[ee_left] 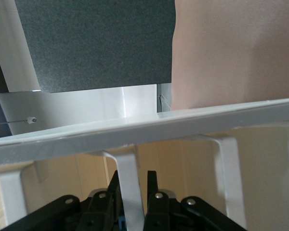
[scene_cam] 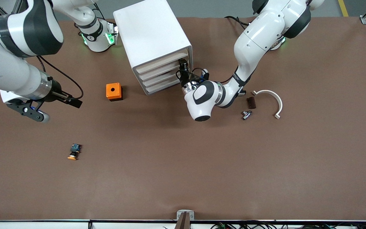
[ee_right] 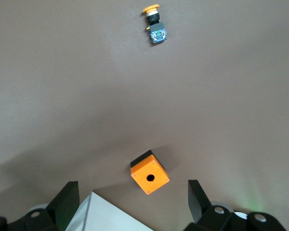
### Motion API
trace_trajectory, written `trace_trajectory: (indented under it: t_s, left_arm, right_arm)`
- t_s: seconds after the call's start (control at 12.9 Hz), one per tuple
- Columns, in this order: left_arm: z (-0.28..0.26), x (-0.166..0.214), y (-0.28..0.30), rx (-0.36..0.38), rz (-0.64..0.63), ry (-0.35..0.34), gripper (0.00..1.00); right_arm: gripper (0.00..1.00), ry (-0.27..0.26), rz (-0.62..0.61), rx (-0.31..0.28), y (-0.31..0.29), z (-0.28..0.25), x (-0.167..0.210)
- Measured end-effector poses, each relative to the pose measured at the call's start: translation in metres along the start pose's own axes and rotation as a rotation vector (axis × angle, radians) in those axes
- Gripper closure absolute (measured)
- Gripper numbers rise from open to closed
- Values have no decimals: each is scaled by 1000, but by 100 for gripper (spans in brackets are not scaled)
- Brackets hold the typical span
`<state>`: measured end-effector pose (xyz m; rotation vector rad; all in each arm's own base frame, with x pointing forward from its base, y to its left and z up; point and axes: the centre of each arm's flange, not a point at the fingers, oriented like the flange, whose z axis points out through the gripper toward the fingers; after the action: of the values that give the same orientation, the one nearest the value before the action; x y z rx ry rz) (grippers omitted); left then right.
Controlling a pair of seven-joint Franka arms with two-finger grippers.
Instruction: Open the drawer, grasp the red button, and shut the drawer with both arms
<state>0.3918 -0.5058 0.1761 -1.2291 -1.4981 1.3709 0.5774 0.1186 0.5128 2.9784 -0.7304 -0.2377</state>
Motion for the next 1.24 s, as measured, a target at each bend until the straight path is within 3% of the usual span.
trace_trajectory:
  t_s: [0.15, 0.46, 0.7, 1.24]
  left_arm:
    - [2, 0, 1, 2, -7, 3, 85]
    - [-1, 2, 1, 1, -33, -2, 92]
    - [-20, 10, 3, 1, -42, -36, 92]
    - [-105, 53, 11, -7, -58, -197, 88]
  right_arm:
    - [0, 13, 47, 16, -20, 13, -11]
    - [0, 27, 140, 37, -62, 26, -46]
    - [0, 24, 203, 49, -90, 27, -75]
    - [0, 48, 308, 69, -155, 36, -160]
